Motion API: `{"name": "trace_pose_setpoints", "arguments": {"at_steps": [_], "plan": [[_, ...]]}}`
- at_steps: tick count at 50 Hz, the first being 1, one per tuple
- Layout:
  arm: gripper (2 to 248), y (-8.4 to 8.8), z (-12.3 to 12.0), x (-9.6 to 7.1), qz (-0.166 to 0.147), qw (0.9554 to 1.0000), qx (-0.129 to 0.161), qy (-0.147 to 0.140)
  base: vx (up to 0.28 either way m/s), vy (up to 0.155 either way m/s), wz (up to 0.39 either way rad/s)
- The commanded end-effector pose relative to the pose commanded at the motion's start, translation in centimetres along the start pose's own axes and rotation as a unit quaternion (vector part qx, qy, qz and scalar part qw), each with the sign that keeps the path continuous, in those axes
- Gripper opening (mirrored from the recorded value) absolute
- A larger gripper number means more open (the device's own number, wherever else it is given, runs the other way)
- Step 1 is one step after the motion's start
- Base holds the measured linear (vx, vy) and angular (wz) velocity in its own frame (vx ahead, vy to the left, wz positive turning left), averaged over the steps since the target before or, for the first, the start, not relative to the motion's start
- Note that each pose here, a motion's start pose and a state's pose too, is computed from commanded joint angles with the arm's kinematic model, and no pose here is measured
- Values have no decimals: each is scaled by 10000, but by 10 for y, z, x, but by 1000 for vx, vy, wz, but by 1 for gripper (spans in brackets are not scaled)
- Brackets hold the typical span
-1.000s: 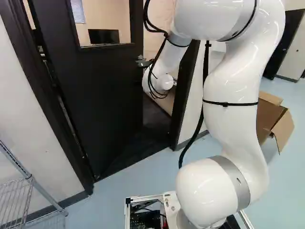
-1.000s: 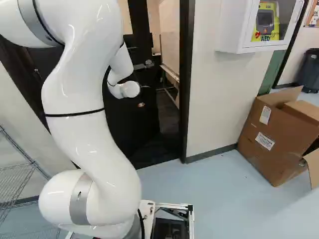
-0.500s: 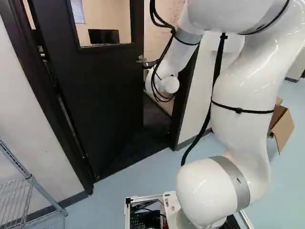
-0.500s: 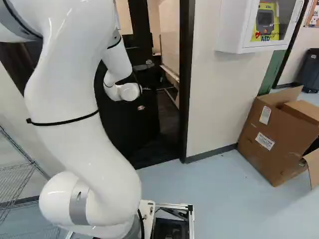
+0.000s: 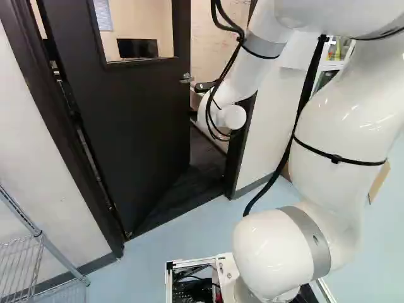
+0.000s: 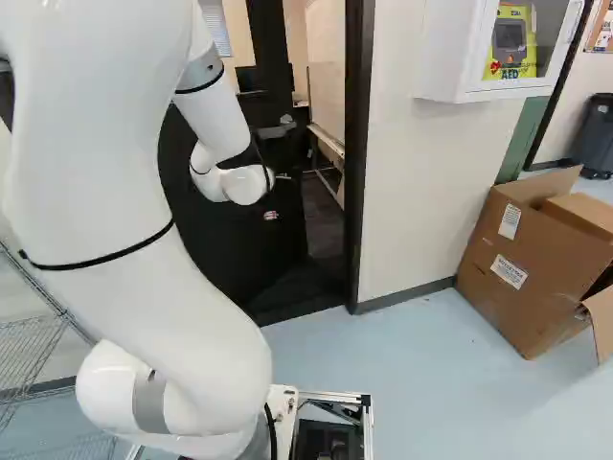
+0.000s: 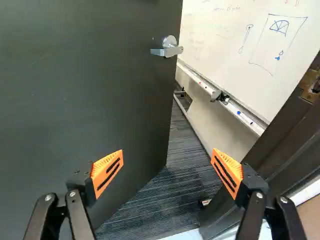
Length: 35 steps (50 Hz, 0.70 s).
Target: Open the door and move inside
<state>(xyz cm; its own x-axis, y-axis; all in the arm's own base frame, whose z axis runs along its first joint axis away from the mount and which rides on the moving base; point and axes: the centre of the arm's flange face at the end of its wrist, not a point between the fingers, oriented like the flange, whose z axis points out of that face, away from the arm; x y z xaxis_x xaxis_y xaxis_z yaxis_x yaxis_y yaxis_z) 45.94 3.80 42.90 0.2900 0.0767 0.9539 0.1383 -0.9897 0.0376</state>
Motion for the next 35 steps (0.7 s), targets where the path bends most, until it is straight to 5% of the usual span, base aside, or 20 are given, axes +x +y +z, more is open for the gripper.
{"name": "trace_pose_setpoints", "arguments": {"at_steps": [35], "plan": [[247,20,-66,-22,93,9995,-295,-24,0,0,0]]}}
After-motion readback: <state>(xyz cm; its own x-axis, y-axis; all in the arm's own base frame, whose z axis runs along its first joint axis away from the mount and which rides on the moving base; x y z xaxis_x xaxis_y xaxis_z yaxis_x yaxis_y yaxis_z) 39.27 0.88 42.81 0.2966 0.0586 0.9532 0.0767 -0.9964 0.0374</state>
